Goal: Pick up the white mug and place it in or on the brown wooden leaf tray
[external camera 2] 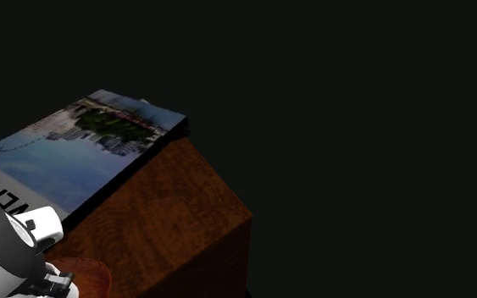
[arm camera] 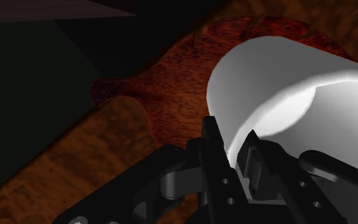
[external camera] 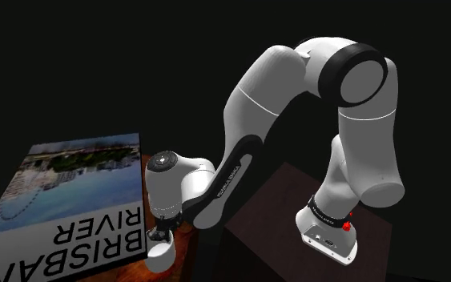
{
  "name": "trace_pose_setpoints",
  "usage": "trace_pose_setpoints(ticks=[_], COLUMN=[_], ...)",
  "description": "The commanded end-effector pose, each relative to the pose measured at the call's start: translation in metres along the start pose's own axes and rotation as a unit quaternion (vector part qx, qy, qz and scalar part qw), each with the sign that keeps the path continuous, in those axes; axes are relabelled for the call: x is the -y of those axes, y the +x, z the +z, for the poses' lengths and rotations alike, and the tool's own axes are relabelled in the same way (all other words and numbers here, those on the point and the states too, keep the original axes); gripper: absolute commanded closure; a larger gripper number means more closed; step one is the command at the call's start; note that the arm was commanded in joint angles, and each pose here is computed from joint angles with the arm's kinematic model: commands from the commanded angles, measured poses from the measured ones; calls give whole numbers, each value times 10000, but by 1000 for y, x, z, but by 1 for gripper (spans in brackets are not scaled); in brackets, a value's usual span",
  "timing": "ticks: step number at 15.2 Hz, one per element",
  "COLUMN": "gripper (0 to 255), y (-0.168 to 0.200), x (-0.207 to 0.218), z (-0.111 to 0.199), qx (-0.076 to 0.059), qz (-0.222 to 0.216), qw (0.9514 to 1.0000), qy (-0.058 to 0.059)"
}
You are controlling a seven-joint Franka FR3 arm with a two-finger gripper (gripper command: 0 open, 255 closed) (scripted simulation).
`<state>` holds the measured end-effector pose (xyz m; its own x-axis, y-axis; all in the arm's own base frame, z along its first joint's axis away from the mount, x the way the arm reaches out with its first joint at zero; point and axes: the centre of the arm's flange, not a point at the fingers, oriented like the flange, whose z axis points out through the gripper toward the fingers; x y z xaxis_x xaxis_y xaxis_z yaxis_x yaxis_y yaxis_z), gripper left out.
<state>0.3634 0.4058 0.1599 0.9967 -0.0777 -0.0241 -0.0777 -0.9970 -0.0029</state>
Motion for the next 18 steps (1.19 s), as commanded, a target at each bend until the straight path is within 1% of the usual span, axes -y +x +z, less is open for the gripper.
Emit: trace_pose_setpoints(ticks=[1, 6, 10, 18], gripper=[0, 0, 0, 0], y=[2, 2, 2, 2], x=[1, 0, 0, 0], z=[-2, -2, -52, -52], qx=[-22, -22, -22, -22], qz=[13, 13, 13, 13], qw=[10000, 10000, 10000, 10000], qy=[23, 23, 23, 23])
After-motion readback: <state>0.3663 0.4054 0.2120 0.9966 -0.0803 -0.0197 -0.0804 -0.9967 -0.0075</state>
